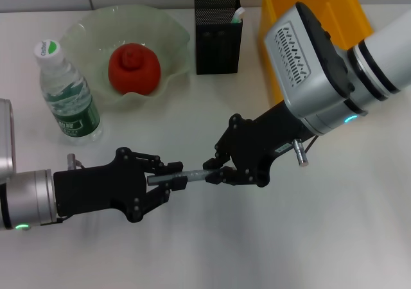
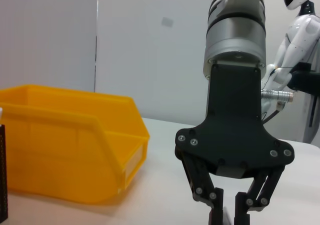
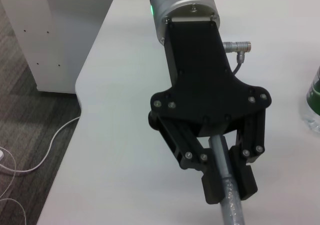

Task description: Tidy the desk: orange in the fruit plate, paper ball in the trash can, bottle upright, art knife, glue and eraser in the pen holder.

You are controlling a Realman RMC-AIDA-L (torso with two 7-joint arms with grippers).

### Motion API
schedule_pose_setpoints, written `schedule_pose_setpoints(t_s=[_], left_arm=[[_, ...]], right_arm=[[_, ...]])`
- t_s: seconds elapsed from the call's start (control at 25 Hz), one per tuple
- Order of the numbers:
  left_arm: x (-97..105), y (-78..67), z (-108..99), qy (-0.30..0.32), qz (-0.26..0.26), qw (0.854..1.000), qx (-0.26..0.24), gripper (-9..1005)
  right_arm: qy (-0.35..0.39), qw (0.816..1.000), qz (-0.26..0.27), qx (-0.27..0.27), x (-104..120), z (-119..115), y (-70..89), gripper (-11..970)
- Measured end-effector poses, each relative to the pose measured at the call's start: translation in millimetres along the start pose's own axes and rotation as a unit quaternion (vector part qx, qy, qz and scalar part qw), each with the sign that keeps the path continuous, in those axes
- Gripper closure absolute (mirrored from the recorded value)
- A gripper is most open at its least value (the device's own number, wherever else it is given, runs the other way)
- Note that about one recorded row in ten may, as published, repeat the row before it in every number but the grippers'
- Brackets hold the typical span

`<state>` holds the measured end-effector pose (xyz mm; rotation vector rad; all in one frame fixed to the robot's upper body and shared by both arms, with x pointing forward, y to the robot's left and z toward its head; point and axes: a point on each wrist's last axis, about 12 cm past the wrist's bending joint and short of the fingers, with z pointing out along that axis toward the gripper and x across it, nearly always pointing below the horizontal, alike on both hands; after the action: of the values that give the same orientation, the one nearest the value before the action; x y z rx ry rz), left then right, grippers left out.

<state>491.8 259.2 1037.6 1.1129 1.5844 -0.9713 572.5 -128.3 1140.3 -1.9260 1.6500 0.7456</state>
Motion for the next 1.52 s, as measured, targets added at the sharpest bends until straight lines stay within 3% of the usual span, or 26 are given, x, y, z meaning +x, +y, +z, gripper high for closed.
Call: schedule_pose_setpoints(t_s=[0.32, 0.72, 0.88, 0.96, 1.32, 1.52], left_arm=[[0, 0.3, 0, 0.001, 0.0, 1.0, -0.001, 808], [0, 1.3, -1, -0.002, 0.0, 1.0, -0.005, 810], [0, 1.3, -2, -0.001, 0.0, 1.0, -0.007, 811], [0, 1.6, -2, -0.001, 0.0, 1.0, -0.008, 811], [1, 0.3, -7, -0.002, -0.002, 1.0, -0.012, 811], [2, 0.3, -8, -0.001, -0.002, 1.0, -0.014, 810]], right_arm=[[0.0, 1.0, 0.01, -0.001, -1, 0, -0.5, 829], [0.0, 1.0, 0.02, 0.001, -1, -1, -0.9, 703], [-0.002, 1.0, 0.023, 0.004, 0, -2, -0.7, 473], [-0.006, 1.0, 0.027, 0.01, 1, -5, -1.4, 452], [-0.062, 0.994, 0.08, 0.053, 20, -35, -2.1, 356], [-0.116, 0.983, 0.124, 0.074, 36, -54, 2.9, 357]])
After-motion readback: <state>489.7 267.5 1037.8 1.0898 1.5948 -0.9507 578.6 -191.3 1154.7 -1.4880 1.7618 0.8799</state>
